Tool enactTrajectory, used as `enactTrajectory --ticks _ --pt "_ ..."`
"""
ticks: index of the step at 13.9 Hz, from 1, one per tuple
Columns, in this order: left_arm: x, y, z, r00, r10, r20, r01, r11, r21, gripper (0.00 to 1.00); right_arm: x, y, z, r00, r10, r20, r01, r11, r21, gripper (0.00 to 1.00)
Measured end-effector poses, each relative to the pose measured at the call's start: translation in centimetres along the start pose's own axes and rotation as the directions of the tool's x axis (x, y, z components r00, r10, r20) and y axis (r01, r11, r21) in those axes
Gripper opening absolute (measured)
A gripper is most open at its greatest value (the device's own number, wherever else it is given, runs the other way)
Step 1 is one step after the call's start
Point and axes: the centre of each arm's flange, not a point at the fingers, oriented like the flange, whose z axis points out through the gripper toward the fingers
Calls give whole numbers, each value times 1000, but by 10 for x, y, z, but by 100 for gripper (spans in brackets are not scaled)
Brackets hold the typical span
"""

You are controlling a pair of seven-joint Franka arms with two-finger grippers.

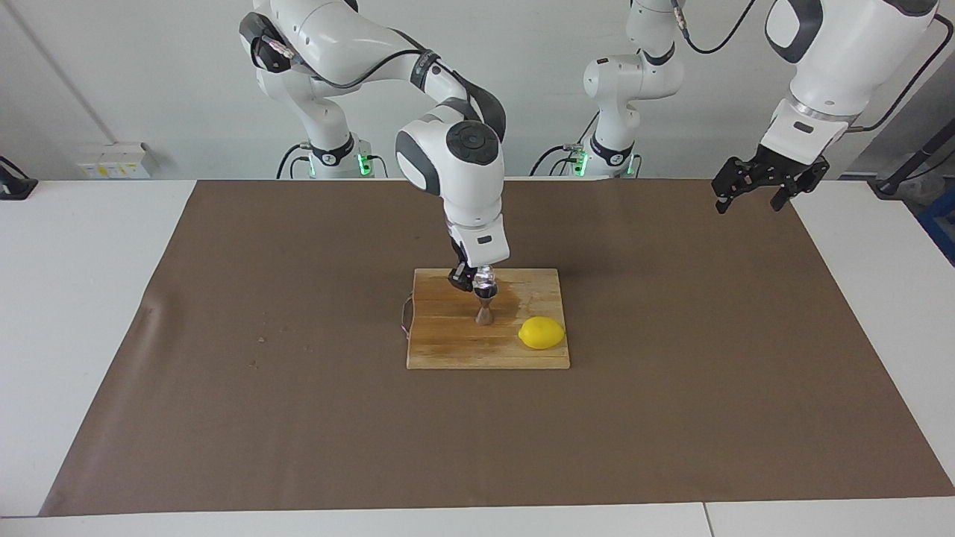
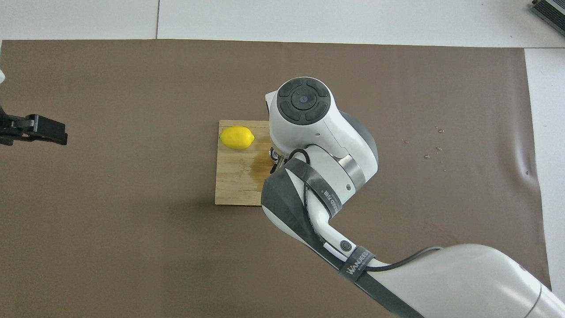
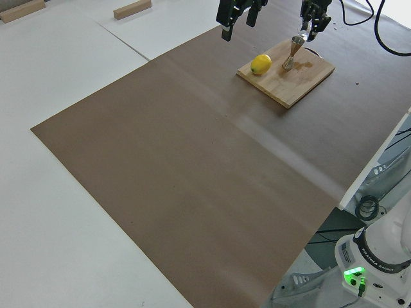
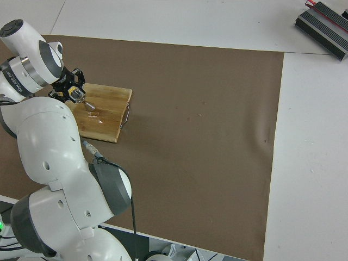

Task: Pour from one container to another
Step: 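Hold the clear glass tilted over the metal cup with the right gripper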

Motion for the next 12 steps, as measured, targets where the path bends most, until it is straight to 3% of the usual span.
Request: enactTrajectory --ticks 12 --pt "0 0 0 1000 0 0 0 1000 0 100 0 2 1 999 -52 2 52 999 2 48"
